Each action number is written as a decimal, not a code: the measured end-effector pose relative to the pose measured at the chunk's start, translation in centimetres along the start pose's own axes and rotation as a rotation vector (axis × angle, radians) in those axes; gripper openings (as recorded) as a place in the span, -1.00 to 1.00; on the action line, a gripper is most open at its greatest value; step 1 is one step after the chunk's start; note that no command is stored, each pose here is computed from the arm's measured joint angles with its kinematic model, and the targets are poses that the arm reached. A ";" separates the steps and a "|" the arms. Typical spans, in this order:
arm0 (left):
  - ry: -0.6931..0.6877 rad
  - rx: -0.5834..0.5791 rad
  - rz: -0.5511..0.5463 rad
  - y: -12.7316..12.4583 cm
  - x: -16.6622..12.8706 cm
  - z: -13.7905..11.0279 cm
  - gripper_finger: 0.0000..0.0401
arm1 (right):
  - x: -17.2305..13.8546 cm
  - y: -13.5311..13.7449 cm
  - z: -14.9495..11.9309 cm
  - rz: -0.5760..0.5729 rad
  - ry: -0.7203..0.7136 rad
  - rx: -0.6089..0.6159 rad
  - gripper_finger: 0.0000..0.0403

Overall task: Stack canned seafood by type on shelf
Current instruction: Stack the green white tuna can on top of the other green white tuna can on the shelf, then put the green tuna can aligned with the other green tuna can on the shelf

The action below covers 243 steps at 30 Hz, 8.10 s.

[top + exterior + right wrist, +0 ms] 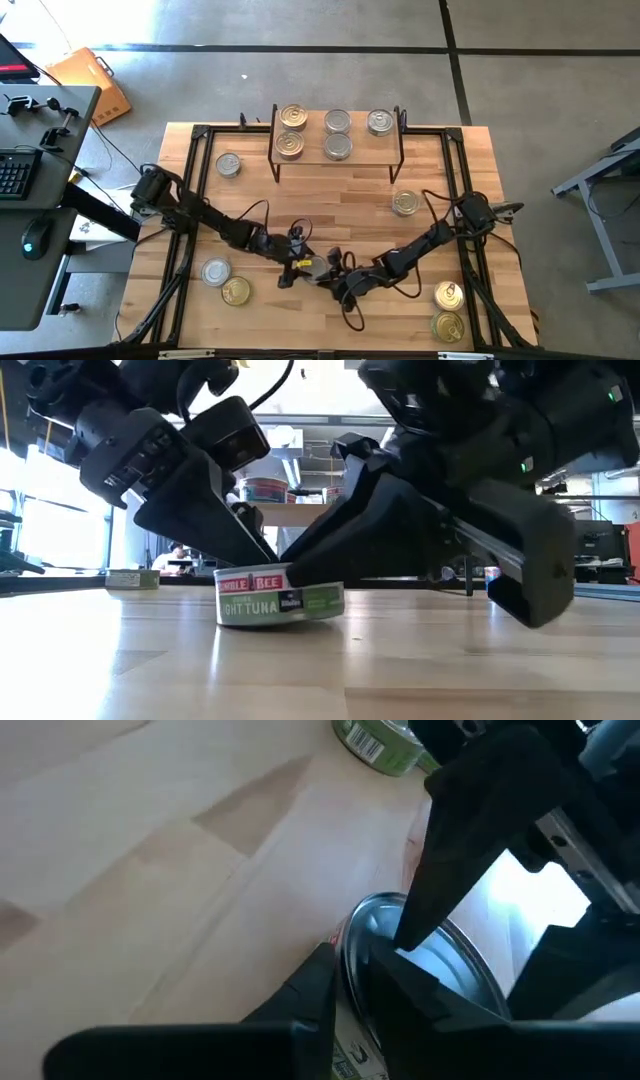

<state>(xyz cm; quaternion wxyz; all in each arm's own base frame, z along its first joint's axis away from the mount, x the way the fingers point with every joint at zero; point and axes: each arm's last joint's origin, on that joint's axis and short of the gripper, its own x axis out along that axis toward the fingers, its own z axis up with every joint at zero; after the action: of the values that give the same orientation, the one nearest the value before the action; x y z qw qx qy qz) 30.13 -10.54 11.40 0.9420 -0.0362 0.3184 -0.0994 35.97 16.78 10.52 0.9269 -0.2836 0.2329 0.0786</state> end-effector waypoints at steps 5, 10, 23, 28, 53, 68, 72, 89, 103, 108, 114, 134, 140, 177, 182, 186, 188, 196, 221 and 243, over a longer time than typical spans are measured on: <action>-0.004 0.072 0.038 -0.4 -0.9 0.5 0.46 | 0.4 -0.4 1.1 0.009 0.076 0.041 -0.78; 0.018 0.175 0.108 -1.3 -2.6 1.1 0.46 | 0.7 -1.0 1.9 0.013 0.158 0.068 -0.78; 0.010 0.310 0.180 -2.9 -3.7 1.2 0.46 | 1.1 -2.0 1.5 0.033 0.193 0.148 -0.98; 0.030 0.297 0.183 -2.8 -3.6 0.9 0.46 | 1.0 -2.0 1.6 0.044 0.185 0.154 -0.94; 0.138 0.213 0.215 -1.8 -3.6 -0.1 0.46 | -1.0 -2.2 3.5 0.075 0.147 0.107 -0.37; 0.012 0.072 0.120 -0.1 -3.2 1.7 0.26 | -0.8 -0.1 2.4 0.094 0.195 -0.112 0.32; 0.035 0.024 0.057 1.1 -3.1 1.8 -0.04 | -0.8 -0.1 2.4 0.093 0.195 -0.100 0.28; 0.068 -0.067 0.158 2.9 -1.4 -0.3 -0.87 | -0.8 -0.1 2.5 0.092 0.192 -0.081 0.25; 0.107 -0.119 0.128 4.0 -1.6 -1.4 -1.00 | -0.7 -0.6 2.7 -0.009 0.187 -0.141 0.25; 0.109 -0.123 0.142 4.3 -1.6 -1.5 -1.00 | -0.4 -1.0 2.7 -0.006 0.176 -0.202 0.25; 0.119 -0.121 0.168 4.4 -1.6 -1.6 -1.00 | -0.1 -1.7 2.6 -0.014 0.172 -0.196 0.25; 0.082 -0.114 0.182 4.2 -1.9 -1.2 -1.00 | 1.2 -5.2 1.6 -0.027 0.136 0.140 -0.38; 0.086 -0.074 0.341 3.2 -4.5 -0.3 -1.00 | -1.5 -4.2 2.6 -0.009 0.246 0.126 -0.38; 0.060 0.031 0.597 0.5 -3.9 -2.0 -1.00 | -10.5 -36.9 -4.6 -0.510 0.654 -0.065 -0.38; 0.047 0.032 0.593 0.5 -3.9 -1.9 -1.00 | -10.4 -37.0 -4.7 -0.520 0.654 -0.039 -0.36; 0.048 0.032 0.593 0.5 -3.9 -1.9 -1.00 | -10.4 -36.8 -4.8 -0.509 0.656 -0.031 -0.01; 0.047 0.032 0.593 0.5 -3.9 -1.9 -1.00 | -10.4 -36.8 -4.8 -0.508 0.656 -0.030 0.16; 0.046 0.032 0.593 0.5 -3.9 -1.9 -1.00 | -10.9 -36.9 -4.5 -0.514 0.652 -0.029 0.32; 0.039 0.022 0.591 0.5 -3.8 -1.8 -1.00 | -12.7 -36.4 -3.4 -0.600 0.635 0.148 0.29; 0.021 0.021 0.569 -0.2 -3.9 -1.8 -1.00 | -10.6 -14.5 0.6 -0.136 0.169 0.321 0.29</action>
<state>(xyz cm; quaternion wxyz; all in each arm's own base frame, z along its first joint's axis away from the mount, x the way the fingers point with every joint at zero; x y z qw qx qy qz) 25.99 -9.89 12.28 0.9291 0.0653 0.3243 0.1651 30.96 4.98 23.10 0.9406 -0.1526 0.2998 -0.0465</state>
